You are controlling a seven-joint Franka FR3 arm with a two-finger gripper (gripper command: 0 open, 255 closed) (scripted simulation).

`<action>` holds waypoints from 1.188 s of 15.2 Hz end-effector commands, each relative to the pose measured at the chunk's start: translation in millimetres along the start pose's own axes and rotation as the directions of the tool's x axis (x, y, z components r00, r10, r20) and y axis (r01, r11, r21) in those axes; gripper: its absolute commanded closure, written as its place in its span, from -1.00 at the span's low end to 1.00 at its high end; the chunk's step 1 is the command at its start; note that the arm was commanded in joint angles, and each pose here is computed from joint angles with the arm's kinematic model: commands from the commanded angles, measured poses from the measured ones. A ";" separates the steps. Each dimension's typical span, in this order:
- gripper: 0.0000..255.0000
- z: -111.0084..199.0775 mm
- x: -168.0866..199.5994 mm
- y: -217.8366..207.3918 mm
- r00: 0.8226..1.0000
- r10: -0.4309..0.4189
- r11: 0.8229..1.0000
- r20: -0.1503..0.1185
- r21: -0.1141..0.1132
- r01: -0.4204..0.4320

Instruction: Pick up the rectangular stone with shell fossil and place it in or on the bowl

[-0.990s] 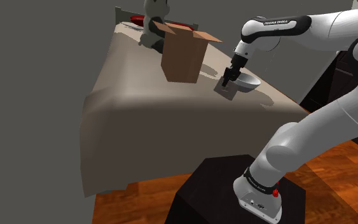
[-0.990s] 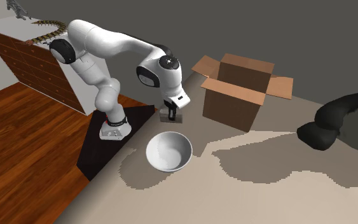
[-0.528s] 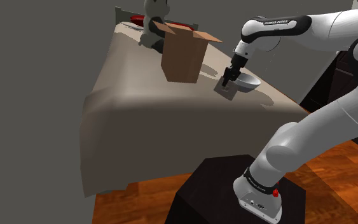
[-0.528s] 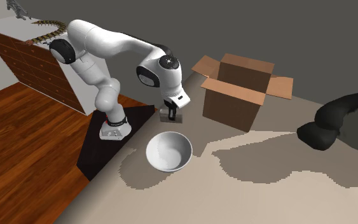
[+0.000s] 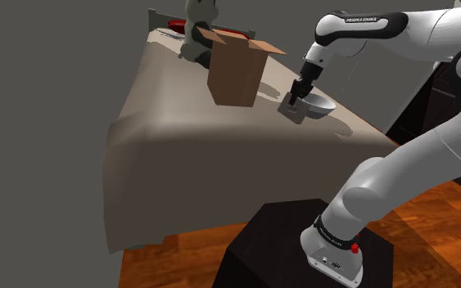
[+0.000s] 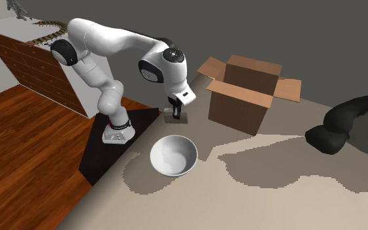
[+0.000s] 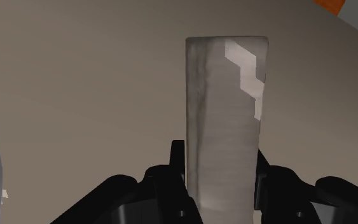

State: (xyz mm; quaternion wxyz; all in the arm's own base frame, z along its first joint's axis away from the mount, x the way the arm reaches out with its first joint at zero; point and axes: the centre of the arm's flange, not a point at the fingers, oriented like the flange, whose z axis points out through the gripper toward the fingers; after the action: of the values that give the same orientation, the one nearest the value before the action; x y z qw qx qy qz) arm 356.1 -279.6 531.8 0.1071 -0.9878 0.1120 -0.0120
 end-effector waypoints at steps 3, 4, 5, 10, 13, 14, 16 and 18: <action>1.00 -20.5 -0.2 -5.1 1.000 0.000 1.000 0.000 0.000 0.000; 1.00 -25.7 -0.2 -6.2 1.000 0.000 1.000 0.000 0.000 0.000; 1.00 -30.8 -0.2 -7.4 1.000 0.000 1.000 0.000 0.000 0.000; 1.00 -56.6 -0.2 -13.0 1.000 0.000 1.000 0.000 0.000 0.000; 1.00 -72.1 -0.2 -16.4 1.000 0.000 1.000 0.000 0.000 0.000; 1.00 -77.2 -0.2 -17.5 1.000 0.000 1.000 0.000 0.000 0.000; 1.00 -87.5 -0.2 -19.8 1.000 0.000 1.000 0.000 0.000 0.000; 1.00 -97.9 -0.2 -22.1 1.000 0.000 1.000 0.000 0.000 0.000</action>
State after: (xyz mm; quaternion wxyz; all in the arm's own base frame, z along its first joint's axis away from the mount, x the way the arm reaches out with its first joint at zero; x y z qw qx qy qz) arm 356.9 -279.5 626.2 0.1072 -0.9878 0.1121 -0.0120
